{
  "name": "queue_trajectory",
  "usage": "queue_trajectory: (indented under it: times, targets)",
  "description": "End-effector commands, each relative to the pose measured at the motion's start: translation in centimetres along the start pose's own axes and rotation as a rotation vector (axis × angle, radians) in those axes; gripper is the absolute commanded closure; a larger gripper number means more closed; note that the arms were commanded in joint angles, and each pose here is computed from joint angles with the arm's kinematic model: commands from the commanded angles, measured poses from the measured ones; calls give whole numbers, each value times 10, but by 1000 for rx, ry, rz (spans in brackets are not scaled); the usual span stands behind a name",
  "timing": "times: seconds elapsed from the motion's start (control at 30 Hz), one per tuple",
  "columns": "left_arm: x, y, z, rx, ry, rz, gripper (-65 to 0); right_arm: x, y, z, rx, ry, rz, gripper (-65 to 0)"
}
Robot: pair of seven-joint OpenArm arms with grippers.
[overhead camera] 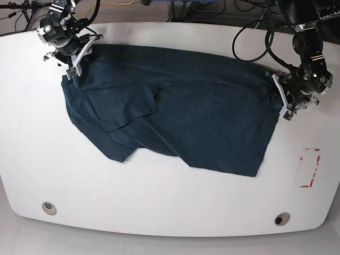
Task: Fold the T-shirt properly
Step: 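Lower the hem onto the collar edge and open both grippers, then move the left gripper down the shirt side and grasp the fabric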
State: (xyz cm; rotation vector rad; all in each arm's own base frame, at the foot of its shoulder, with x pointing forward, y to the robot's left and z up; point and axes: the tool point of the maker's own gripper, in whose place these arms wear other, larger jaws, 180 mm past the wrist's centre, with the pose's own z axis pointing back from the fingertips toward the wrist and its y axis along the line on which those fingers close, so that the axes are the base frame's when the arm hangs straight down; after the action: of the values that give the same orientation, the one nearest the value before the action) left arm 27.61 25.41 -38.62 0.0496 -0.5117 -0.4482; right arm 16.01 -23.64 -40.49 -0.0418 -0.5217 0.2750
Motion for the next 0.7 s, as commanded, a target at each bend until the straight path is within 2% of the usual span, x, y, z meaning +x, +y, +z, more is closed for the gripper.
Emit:
queue_trajectory:
  times: [0.0, 0.07, 0.13, 0.43, 0.67]
  targets:
    - [23, 8, 6, 19, -61, -24, -382, 2, -5, 5, -16, -11, 13, -401]
    - [29, 9, 8, 25, -72, -33, -383, 2, -5, 5, -16, -11, 13, -469]
    - [33, 19, 14, 49, -72, -47, -385, 3, -5, 5, -17, -13, 15, -498]
    - [90, 58, 52, 181, -173, -94, -385, 4, -6, 6, -18, -16, 16, -499]
    - [83, 60, 68, 228, -119, -102, -385, 9, -7, 8, -25, -28, 23, -499]
